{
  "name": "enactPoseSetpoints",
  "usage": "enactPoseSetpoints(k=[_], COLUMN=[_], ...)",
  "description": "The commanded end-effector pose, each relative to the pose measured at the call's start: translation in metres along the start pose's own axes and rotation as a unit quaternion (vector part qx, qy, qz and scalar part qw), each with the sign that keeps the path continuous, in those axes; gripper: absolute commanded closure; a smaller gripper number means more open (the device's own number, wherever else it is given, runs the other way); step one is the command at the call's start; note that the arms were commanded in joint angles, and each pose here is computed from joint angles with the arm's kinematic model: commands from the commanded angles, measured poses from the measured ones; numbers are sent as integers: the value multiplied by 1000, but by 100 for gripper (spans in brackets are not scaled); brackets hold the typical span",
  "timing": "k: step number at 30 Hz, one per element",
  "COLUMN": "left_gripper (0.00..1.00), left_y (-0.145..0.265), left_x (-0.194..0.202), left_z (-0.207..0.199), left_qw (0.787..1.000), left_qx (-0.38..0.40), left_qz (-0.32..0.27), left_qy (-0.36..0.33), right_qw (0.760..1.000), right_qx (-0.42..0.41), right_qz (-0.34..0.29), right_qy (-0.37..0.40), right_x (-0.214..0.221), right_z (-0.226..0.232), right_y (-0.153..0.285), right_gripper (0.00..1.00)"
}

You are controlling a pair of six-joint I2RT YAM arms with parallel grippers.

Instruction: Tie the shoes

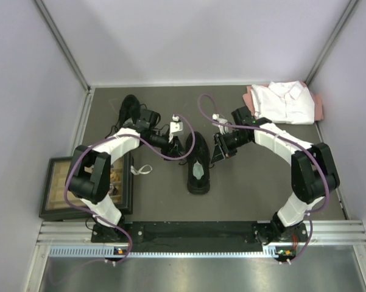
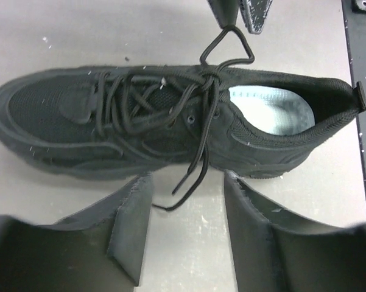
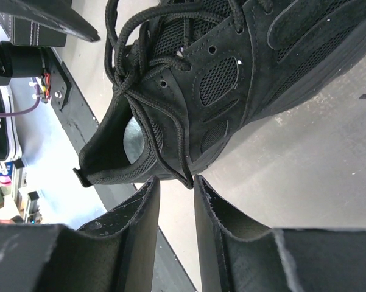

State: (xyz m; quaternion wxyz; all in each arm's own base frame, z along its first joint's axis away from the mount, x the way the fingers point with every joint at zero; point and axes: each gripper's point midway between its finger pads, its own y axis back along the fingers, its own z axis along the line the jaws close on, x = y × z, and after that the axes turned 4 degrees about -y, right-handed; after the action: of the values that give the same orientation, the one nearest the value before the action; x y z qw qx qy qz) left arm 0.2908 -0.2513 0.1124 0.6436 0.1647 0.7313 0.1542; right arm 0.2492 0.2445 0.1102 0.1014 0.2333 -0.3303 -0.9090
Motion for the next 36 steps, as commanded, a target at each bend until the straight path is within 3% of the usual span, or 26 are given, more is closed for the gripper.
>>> enactPoseSetpoints(k=[1,6,7,10,12,36], left_gripper=[51,71,81,95,100,100], left_y=[-5,-5,-4,1,7,42], left_x=[-15,-9,-8,-4,-2,43], left_z=[12,10,9,7,5,15], left_qw=[998,998,997,998,998,993], left_qx=[-4,3,4,5,1,-44], left_qz=[-5,8,12,29,40,106], left_qy=[-58,-66,-70,-61,-57,-6], right_qw=[999,1000,1000,1000,1000,999], right_qx=[-15,-13,-12,-7,-2,-37], right_qz=[-16,-19,-20,-23,-23,-31], right_qy=[25,21,19,17,18,22], right_x=[-17,-18,-18,-20,-20,-39], right_z=[13,10,9,5,3,26], right_y=[4,6,7,11,13,-4], right_gripper=[71,71,71,71,71,62])
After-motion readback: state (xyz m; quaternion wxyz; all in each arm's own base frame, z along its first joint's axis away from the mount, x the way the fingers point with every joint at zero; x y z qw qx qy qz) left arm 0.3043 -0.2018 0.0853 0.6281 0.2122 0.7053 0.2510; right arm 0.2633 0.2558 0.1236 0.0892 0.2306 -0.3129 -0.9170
